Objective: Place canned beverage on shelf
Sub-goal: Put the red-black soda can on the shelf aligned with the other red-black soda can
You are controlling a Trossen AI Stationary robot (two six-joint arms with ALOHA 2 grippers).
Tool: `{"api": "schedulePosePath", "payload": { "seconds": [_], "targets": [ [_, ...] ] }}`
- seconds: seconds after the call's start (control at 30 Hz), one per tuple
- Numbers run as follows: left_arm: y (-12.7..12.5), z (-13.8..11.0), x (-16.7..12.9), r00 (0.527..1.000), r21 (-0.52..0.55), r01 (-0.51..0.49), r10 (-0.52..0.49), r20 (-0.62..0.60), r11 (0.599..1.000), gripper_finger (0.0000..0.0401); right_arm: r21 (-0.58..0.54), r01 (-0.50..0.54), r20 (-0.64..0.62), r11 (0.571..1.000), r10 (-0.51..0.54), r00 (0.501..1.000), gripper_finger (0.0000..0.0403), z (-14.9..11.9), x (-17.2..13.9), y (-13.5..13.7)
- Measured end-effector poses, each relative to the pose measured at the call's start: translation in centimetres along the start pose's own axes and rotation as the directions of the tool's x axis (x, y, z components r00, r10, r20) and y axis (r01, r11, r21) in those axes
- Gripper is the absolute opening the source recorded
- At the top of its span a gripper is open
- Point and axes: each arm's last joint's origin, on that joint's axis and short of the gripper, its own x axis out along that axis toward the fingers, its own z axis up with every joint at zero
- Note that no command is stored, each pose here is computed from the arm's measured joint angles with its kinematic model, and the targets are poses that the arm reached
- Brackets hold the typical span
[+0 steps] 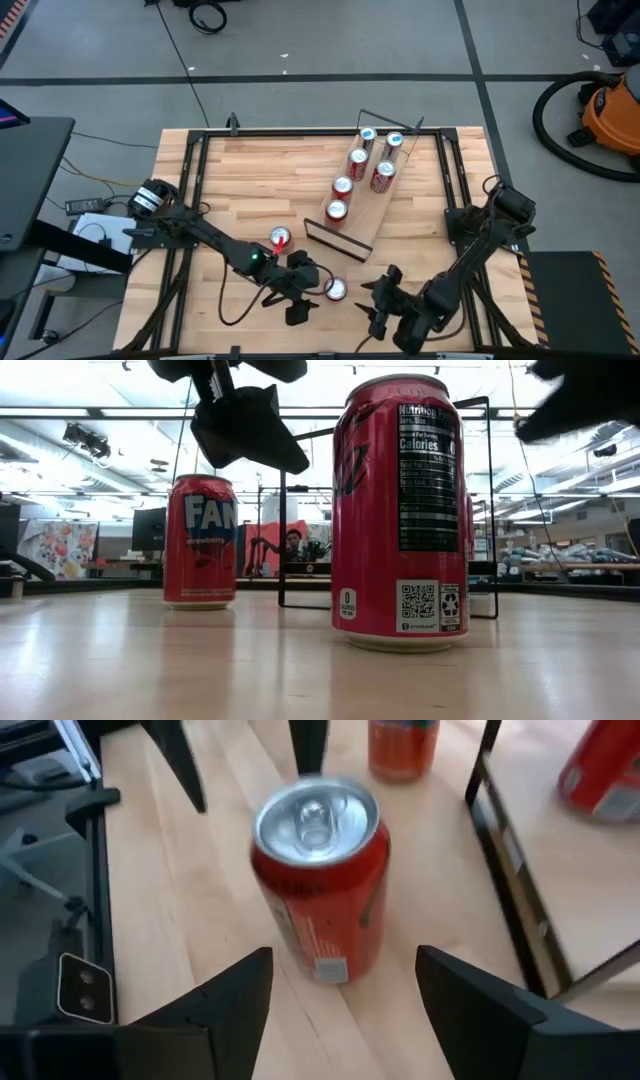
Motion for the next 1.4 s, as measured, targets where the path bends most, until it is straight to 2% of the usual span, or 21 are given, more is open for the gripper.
{"api": "schedulePosePath", "payload": {
  "seconds": [0.2, 0.3, 0.4, 0.57, 0.67, 0.83, 1.4],
  "targets": [
    [-0.1, 0.1, 0.0, 1.000, -0.002, 0.018, -0.018, 0.000, 1.000, 0.0308, 0.087, -0.047, -0.053, 0.995, 0.052, 0.997, 0.0286, -1.3, 1.1, -0.8],
    [-0.1, 0.1, 0.0, 1.000, -0.003, 0.023, -0.023, 0.008, 1.000, 0.0308, 0.086, -0.078, -0.010, 0.993, 0.079, 0.997, 0.0316, -1.4, 1.6, -0.9],
    [-0.2, 0.2, 0.0, 0.999, -0.004, 0.029, -0.029, 0.017, 1.000, 0.0308, 0.035, -0.078, 0.047, 0.996, 0.076, 0.996, 0.0348, -1.6, 2.1, -1.2],
    [-0.4, 0.6, -0.1, 0.997, -0.001, 0.051, -0.051, 0.050, 0.999, 0.0308, 0.015, -0.079, 0.080, 0.997, 0.078, 0.994, 0.0393, -1.4, 3.2, -2.0],
    [-0.4, 0.7, -0.1, 0.997, -0.002, 0.054, -0.054, 0.060, 0.999, 0.0308, 0.013, -0.118, 0.107, 0.993, 0.116, 0.988, 0.0395, -0.7, 3.7, -1.9],
    [-0.3, 0.8, -0.1, 0.996, -0.003, 0.053, -0.052, 0.066, 0.999, 0.0308, -0.059, -0.143, 0.138, 0.988, 0.150, 0.979, 0.0398, 0.5, 4.5, -1.8],
    [-0.2, 1.0, 0.0, 0.995, -0.018, 0.056, -0.054, 0.086, 0.998, 0.0308, -0.099, -0.170, 0.101, 0.981, 0.180, 0.978, 0.0399, 2.1, 6.7, -2.8]
  ]
}}
